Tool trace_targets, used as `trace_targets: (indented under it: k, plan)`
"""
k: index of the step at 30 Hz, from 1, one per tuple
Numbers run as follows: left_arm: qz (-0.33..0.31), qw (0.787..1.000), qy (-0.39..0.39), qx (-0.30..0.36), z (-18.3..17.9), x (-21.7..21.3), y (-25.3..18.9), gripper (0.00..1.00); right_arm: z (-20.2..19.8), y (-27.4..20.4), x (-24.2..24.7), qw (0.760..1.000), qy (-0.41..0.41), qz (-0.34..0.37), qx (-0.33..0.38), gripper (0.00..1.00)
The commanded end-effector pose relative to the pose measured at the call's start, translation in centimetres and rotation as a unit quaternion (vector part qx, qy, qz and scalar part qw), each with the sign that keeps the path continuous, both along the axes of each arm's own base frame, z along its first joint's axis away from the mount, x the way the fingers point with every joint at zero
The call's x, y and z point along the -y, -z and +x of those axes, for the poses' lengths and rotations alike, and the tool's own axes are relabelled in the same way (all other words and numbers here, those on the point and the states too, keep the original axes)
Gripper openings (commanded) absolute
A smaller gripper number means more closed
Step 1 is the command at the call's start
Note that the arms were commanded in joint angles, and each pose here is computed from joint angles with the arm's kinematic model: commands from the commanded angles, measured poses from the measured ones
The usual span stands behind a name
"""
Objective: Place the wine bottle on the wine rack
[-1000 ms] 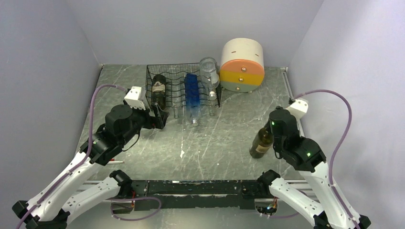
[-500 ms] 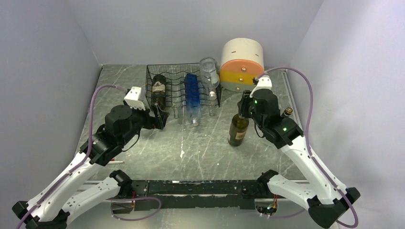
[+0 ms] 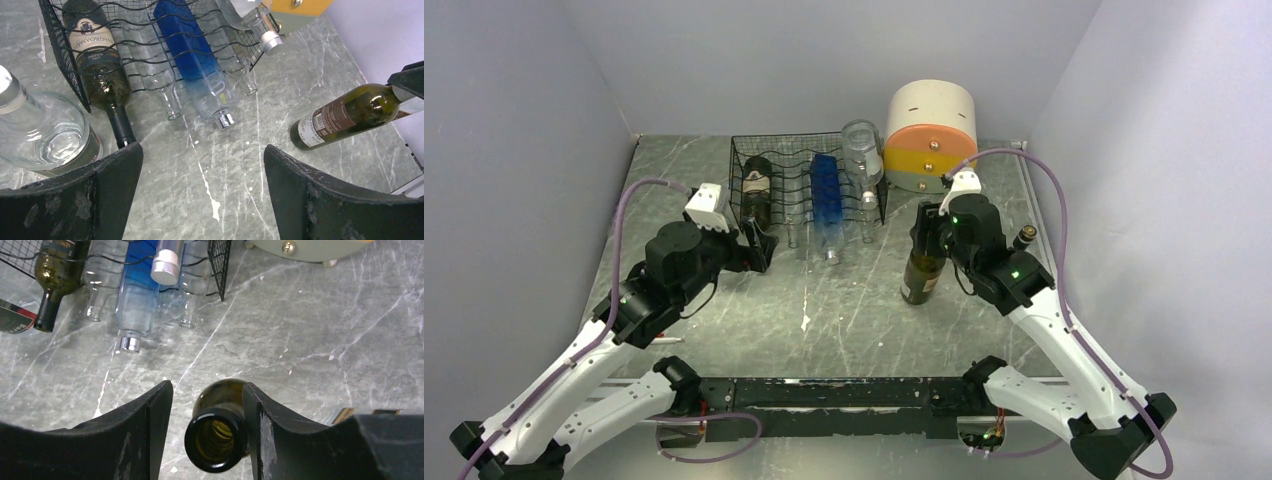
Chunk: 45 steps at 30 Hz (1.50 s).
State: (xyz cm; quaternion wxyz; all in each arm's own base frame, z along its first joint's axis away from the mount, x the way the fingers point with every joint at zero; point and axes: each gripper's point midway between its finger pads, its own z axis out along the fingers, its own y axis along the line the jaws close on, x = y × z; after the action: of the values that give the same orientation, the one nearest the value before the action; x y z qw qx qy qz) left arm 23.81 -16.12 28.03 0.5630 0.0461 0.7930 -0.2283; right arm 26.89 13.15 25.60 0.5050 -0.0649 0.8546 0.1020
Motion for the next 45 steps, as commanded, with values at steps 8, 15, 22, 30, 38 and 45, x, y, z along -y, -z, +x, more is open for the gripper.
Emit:
trace_targets:
  k: [8,15,22,30,38,45]
  plan:
    - [-0.014,1.000,0.002,0.009,0.3,0.4,-0.4,0.94,-0.8,2.9,1.2,0.999,0.013,-0.025,-0.022,0.52]
    - [-0.032,0.999,0.001,0.007,0.4,0.7,-0.4,0.94,-0.3,1.3,0.9,1.000,0.002,-0.021,0.002,0.03]
    - [-0.056,0.992,0.108,0.029,-0.9,4.2,-0.4,0.94,-1.0,0.0,-3.1,0.995,-0.100,0.030,0.007,0.00]
    - [-0.125,0.940,0.299,0.111,-4.4,9.7,0.1,0.94,-3.1,-2.5,-9.2,0.959,-0.255,0.125,0.015,0.00]
    - [-0.142,0.903,0.384,0.128,-5.9,12.3,2.8,0.94,-4.5,-3.8,-12.5,0.921,-0.346,0.179,0.012,0.00]
    - [-0.111,0.890,0.432,0.093,-6.0,13.8,5.7,0.94,-5.5,-6.0,-14.0,0.890,-0.403,0.209,0.031,0.00]
